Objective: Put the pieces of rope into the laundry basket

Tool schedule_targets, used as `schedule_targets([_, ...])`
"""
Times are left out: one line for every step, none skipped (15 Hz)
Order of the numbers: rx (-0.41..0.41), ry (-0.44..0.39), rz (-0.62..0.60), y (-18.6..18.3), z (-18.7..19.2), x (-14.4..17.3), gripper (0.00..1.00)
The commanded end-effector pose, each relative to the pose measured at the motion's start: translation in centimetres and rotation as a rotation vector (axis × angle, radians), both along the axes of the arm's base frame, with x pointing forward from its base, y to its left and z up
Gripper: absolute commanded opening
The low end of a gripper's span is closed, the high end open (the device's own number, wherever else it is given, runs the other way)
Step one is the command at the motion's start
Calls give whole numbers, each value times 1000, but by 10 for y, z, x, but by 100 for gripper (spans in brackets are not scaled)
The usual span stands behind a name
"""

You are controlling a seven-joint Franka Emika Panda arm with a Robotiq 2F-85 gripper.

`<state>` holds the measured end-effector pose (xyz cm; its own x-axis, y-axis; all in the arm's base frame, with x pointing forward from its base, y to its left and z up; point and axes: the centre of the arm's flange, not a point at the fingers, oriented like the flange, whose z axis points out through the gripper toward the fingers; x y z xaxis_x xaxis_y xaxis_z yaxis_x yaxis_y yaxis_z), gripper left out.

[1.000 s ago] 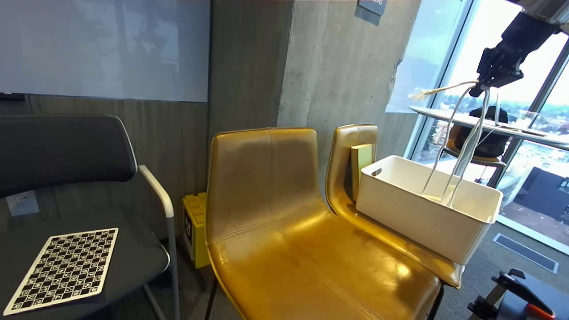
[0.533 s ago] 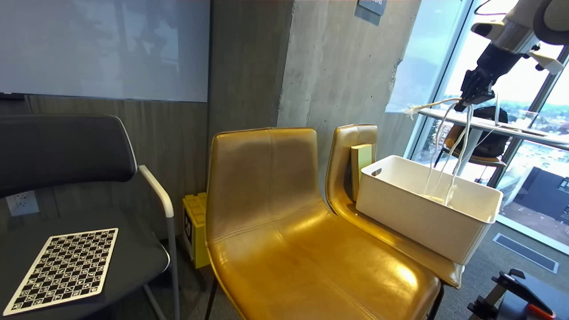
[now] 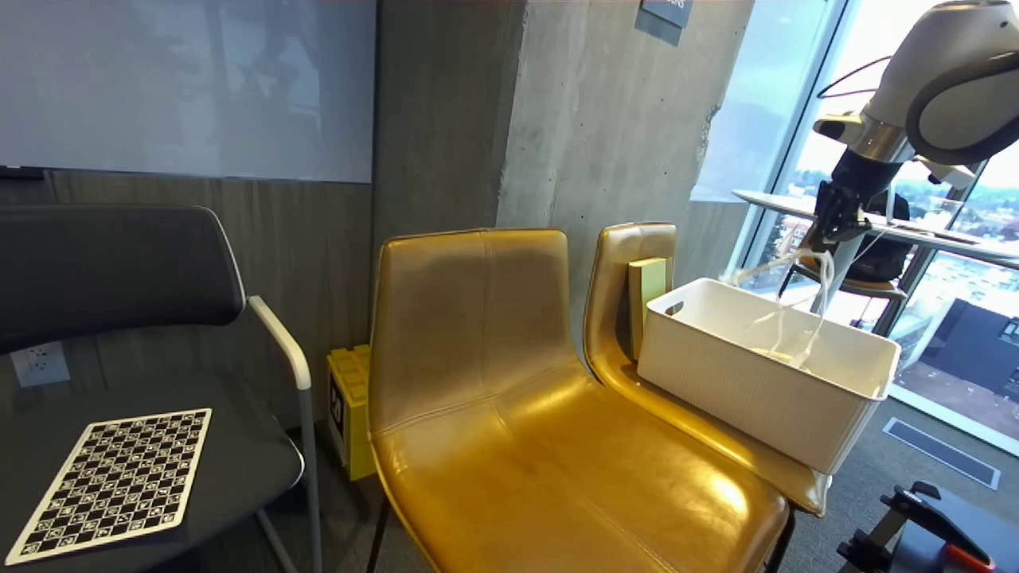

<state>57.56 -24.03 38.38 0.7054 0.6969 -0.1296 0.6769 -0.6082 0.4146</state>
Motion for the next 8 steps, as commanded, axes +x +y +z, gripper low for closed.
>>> schedule_targets([-3, 13, -14, 0, -10, 5, 51])
schedule_targets([5, 16, -16, 2, -11, 5, 58])
schedule_targets([19, 19, -16, 5, -7, 5, 66])
schedule_targets([43, 26, -17, 9, -2, 5, 73])
schedule_targets([86, 46, -23, 16, 5, 4, 80])
schedule_targets([129, 62, -31, 23, 11, 3, 88])
schedule_targets([186, 86, -33, 31, 22, 3, 95])
schedule_targets([230, 109, -39, 40, 29, 2, 99])
